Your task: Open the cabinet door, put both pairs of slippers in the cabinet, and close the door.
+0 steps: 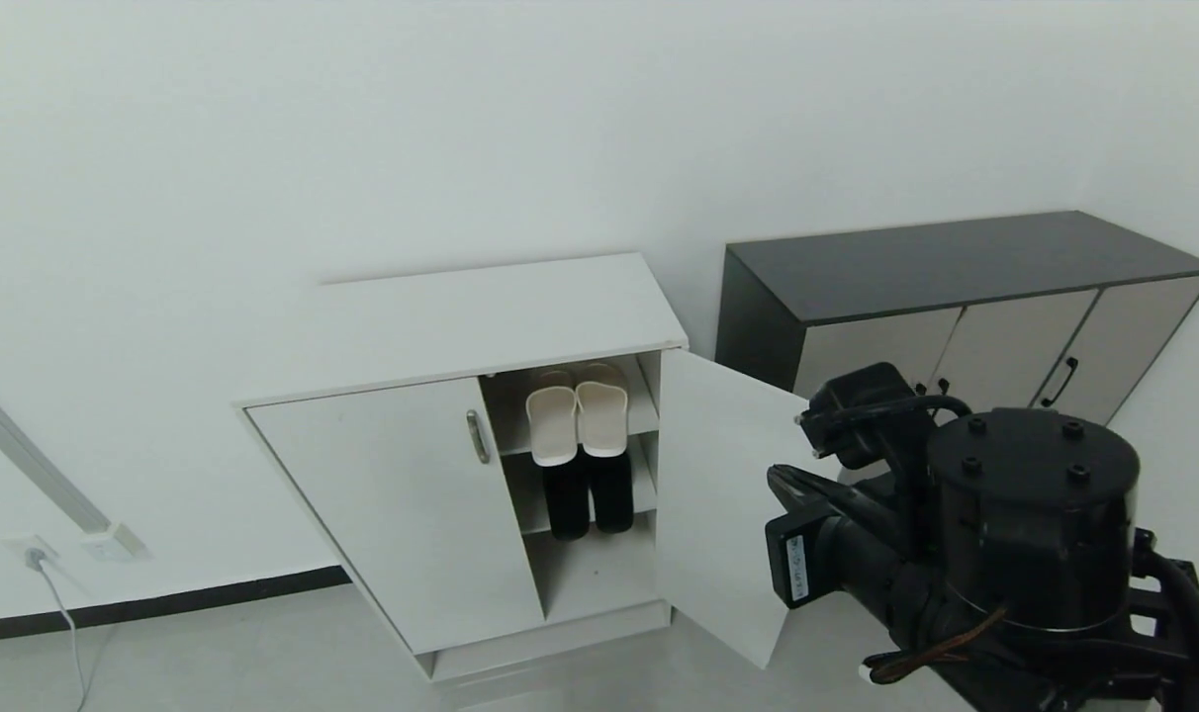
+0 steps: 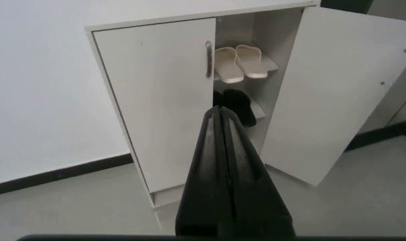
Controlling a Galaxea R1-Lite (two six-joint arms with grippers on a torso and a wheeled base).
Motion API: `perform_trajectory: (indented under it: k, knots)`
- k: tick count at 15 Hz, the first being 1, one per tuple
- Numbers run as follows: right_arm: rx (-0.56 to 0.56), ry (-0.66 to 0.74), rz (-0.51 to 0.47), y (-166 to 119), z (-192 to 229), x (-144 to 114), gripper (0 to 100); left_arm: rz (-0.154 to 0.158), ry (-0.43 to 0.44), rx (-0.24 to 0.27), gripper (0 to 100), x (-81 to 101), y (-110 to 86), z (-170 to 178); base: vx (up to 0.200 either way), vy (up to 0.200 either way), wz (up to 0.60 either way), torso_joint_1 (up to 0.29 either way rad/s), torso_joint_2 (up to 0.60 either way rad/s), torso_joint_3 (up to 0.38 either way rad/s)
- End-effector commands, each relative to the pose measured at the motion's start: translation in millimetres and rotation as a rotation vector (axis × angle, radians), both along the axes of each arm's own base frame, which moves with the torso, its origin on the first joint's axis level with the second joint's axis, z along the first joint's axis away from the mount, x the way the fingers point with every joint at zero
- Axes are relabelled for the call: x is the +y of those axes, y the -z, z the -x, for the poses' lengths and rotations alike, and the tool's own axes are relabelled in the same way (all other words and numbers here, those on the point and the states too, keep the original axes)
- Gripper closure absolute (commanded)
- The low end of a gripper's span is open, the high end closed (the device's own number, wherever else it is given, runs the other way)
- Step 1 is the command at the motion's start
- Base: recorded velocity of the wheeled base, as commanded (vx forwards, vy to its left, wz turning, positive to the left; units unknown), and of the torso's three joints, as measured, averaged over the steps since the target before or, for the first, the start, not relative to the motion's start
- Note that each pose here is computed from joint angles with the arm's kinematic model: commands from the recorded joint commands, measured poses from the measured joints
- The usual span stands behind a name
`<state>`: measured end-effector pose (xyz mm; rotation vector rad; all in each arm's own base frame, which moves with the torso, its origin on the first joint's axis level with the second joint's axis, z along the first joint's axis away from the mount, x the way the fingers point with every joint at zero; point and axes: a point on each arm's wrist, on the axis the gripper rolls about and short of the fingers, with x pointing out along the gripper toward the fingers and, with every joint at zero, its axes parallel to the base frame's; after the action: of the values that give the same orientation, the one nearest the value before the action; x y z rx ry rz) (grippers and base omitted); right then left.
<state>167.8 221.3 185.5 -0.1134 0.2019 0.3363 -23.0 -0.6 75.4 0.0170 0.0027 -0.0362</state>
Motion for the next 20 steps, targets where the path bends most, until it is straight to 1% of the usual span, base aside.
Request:
perform_trajectory:
  k: [1,2,4,6,8,10,14,17,20]
  knots:
    - [-0.001,0.024,0.014,1.6,-5.4,-4.8,100,0.000,-0.001,0.002,100,0.0,0.1,-0.1,0.000,0.000,0.00,0.000,0.00,0.000]
    - [-0.001,0.024,0.014,1.6,-5.4,-4.8,100,0.000,-0.001,0.002,100,0.0,0.1,-0.1,0.000,0.000,0.00,0.000,0.00,0.000]
    - [-0.002,0.088,-0.034,-9.1,-51.3,-22.4,100,0.000,-0.001,0.002,100,0.0,0.1,-0.1,0.000,0.000,0.00,0.000,0.00,0.000]
    - [0.006,0.175,-0.038,-16.2,-90.7,-38.1,100,0.000,-0.001,0.002,100,0.0,0.1,-0.1,0.000,0.000,0.00,0.000,0.00,0.000]
    - [0.030,0.205,-0.044,-21.5,-117.1,-48.8,100,0.000,-0.001,0.002,100,0.0,0.1,-0.1,0.000,0.000,0.00,0.000,0.00,0.000]
    - [0.024,0.239,-0.053,-23.2,-138.2,-53.4,100,0.000,-0.001,0.002,100,0.0,0.1,-0.1,0.000,0.000,0.00,0.000,0.00,0.000]
    - [0.043,0.282,-0.065,-12.7,-184.5,-58.6,100,0.000,-0.001,0.002,100,0.0,0.1,-0.1,0.000,0.000,0.00,0.000,0.00,0.000]
    - [0.074,0.293,-0.081,-3.4,-209.3,-63.1,100,0.000,-0.001,0.002,100,0.0,0.1,-0.1,0.000,0.000,0.00,0.000,0.00,0.000]
    - [0.084,0.294,-0.086,5.2,-225.5,-68.0,100,0.000,-0.001,0.002,100,0.0,0.1,-0.1,0.000,0.000,0.00,0.000,0.00,0.000]
